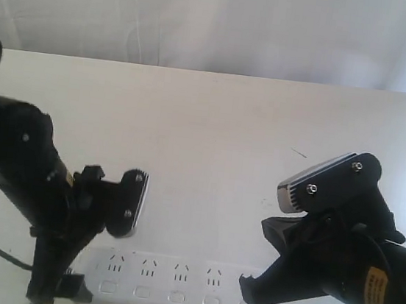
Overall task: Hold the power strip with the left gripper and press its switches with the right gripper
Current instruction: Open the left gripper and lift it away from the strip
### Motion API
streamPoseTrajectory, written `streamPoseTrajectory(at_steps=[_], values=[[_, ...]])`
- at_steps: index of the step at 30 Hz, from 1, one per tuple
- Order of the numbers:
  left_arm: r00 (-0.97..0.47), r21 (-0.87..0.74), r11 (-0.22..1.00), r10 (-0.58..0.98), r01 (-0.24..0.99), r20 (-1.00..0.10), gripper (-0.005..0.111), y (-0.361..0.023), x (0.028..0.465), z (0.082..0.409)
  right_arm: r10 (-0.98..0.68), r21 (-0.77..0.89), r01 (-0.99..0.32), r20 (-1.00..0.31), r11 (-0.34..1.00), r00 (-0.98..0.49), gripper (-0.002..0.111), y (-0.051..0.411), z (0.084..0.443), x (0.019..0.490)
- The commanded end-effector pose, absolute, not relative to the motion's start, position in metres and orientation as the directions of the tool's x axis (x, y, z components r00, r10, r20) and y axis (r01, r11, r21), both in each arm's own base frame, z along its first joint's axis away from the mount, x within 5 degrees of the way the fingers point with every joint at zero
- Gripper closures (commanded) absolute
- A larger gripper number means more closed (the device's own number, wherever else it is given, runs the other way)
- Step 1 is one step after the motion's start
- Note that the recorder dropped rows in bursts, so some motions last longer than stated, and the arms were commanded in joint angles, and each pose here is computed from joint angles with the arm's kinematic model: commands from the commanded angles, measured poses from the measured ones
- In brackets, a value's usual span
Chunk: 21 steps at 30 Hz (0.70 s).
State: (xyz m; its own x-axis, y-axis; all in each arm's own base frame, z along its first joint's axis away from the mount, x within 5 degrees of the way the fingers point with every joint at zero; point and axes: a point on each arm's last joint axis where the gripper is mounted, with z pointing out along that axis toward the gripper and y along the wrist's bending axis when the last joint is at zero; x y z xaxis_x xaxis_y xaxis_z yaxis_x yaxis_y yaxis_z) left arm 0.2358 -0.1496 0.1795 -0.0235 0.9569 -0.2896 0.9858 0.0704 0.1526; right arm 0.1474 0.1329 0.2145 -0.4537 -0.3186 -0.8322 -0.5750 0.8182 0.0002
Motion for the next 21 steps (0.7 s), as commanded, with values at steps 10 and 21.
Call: streamPoseTrajectory(at_steps=[10, 21], values=[[-0.021, 0.262, 0.164, 0.880, 0.951, -0.475, 0.097, -0.109, 0.149, 0.338, -0.285, 0.040, -0.540, -0.816, 0.841, -0.504, 0.108, 0.134, 0.209, 0.150], [-0.089, 0.135, 0.236, 0.743, 0.962, -0.663, 0.107, -0.119, 0.133, 0.353, -0.286, 0.037, -0.540, -0.816, 0.841, -0.502, 0.108, 0.134, 0.209, 0.150]])
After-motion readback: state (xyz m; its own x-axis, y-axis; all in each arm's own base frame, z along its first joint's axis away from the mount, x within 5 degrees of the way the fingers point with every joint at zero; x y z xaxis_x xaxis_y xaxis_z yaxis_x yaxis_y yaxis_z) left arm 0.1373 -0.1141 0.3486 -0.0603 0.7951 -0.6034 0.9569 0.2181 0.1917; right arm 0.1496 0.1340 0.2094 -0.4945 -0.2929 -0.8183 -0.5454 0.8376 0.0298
